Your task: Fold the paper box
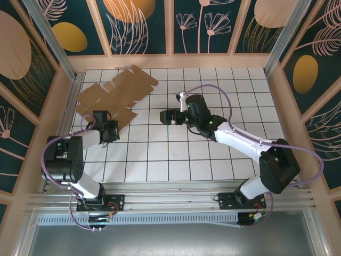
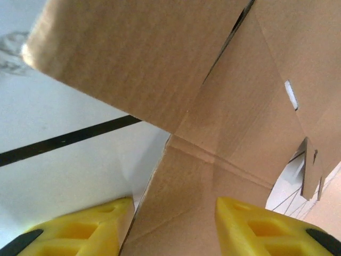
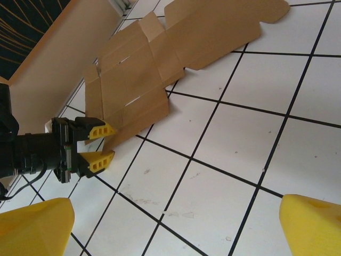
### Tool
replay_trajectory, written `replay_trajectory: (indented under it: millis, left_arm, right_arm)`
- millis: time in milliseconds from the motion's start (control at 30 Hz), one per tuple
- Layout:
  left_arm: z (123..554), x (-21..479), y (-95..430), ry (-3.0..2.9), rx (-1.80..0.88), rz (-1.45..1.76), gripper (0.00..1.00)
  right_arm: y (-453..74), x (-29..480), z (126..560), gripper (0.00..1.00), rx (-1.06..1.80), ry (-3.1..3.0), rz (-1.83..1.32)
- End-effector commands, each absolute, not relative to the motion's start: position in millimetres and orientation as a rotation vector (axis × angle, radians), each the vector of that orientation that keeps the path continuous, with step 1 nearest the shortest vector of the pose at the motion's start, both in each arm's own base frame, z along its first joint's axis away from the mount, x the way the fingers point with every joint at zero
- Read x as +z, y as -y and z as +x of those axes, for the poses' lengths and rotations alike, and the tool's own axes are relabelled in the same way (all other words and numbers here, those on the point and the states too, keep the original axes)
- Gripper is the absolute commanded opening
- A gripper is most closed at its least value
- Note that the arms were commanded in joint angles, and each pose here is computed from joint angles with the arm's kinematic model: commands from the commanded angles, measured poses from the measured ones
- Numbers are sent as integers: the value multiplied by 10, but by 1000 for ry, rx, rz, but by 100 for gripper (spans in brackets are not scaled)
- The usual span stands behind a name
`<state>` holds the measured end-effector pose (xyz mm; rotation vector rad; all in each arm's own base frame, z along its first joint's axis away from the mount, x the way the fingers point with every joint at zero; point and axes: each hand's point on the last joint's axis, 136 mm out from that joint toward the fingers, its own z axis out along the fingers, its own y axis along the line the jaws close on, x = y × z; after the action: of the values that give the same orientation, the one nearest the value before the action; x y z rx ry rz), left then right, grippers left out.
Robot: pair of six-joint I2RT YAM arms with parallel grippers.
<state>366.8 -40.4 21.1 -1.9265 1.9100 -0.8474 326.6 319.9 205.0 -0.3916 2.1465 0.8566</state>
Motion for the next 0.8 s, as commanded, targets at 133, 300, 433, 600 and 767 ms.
replay_trajectory:
  millis: [133,300,433,600,767]
  left_arm:
    - [4055,380,662,-1829,-1148,-1791,35]
    - [4065,400,641,-1820,-1141,-1777,28]
    - [4045,455,593,-1807,-1116,-1757,23]
    - [4120,545,663,-1975,-1072,-1548,9]
    - [3860,439,688,-2270,-881,-1406,0]
  right_arm:
    - [-3147,2137,3284,99,861,-2134,-343]
    - [-3126,2123,3289,99,847,-2144,-333]
    - [-3107,2137,3310,99,830,-2142,-325]
    - [-3044,2223,3393,99,818,-2132,-300]
    - [-2905,2384,3531,99,861,-2107,-235]
